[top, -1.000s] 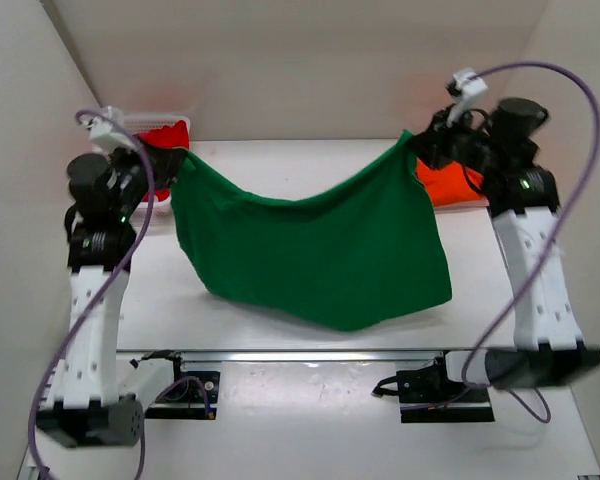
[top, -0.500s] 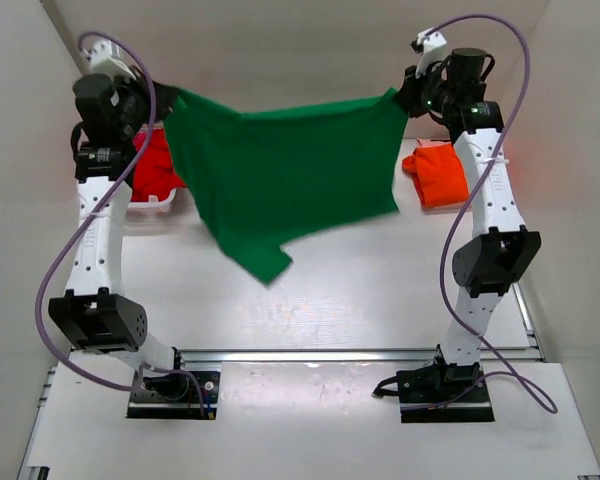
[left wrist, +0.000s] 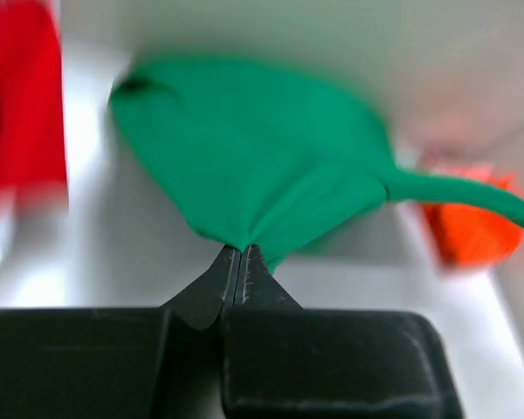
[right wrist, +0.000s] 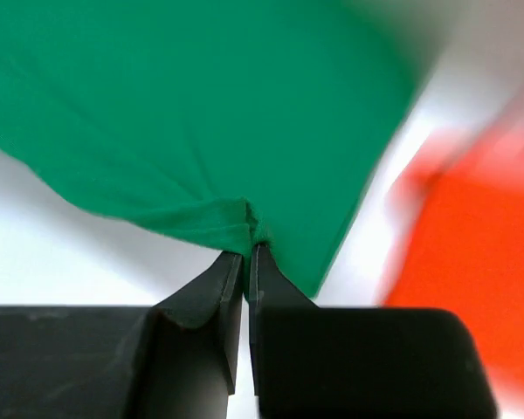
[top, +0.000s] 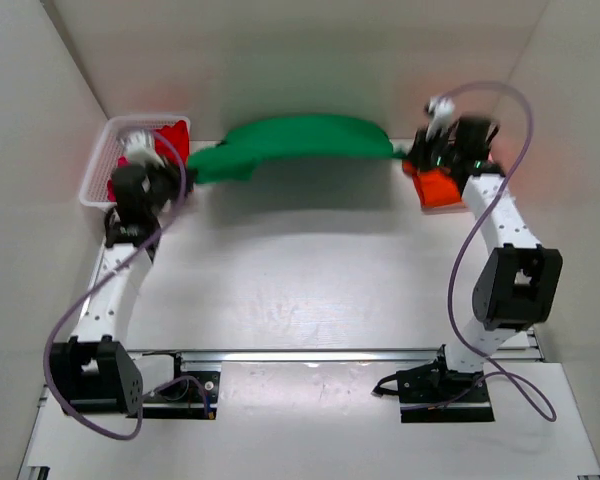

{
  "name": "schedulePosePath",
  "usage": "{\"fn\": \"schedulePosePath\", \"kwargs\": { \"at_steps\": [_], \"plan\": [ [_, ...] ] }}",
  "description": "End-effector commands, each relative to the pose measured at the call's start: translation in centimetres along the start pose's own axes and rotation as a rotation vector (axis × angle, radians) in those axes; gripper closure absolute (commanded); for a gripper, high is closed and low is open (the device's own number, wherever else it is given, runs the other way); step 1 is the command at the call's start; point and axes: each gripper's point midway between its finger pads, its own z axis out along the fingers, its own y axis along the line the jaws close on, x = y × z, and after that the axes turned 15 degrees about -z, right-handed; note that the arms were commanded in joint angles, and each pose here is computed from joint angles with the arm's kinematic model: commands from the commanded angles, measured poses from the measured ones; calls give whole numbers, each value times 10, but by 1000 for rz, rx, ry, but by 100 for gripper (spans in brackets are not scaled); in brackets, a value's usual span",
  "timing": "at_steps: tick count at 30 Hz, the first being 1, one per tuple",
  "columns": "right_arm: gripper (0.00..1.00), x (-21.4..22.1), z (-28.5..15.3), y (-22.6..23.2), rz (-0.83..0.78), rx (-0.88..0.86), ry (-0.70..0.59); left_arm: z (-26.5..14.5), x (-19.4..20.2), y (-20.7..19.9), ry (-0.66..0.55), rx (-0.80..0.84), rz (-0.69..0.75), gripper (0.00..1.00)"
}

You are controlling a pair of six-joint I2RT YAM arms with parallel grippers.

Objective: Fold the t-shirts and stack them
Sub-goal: Flatten out the tshirt, then fold the flattened tshirt in 1/3 of the way

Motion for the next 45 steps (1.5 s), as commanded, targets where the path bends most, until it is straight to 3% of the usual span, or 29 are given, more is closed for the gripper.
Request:
{"fn": "schedulePosePath", "kwargs": {
  "at_steps": [1,2,3,6,10,18,22,31,45],
  "plan": [
    [100,60,-20,50,91,-43,69,-36,60,36,57,-43,-9,100],
    [100,88,-21,64,147,-61,112,-43,86,54,102,-75,-32,100],
    [100,117,-26,82,195,-78,163,-48,97,44,124,-44,-25,100],
    [100,169,-39,115,302,-111,268,-70,148,64,233,-82,-32,100],
    [100,204,-56,154,382,-149,358,-98,191,87,328,-139,-48,100],
    [100,232,-95,227,478,-209,498,-131,221,112,405,-226,-50,100],
    [99,246,-121,250,462,-251,595,-146,223,123,385,-262,-68,100],
    [100,228,-158,252,368,-371,634,-162,216,127,375,-349,-88,100],
    [100,238,-148,263,402,-536,664,-144,201,121,356,-353,-98,100]
  ]
}}
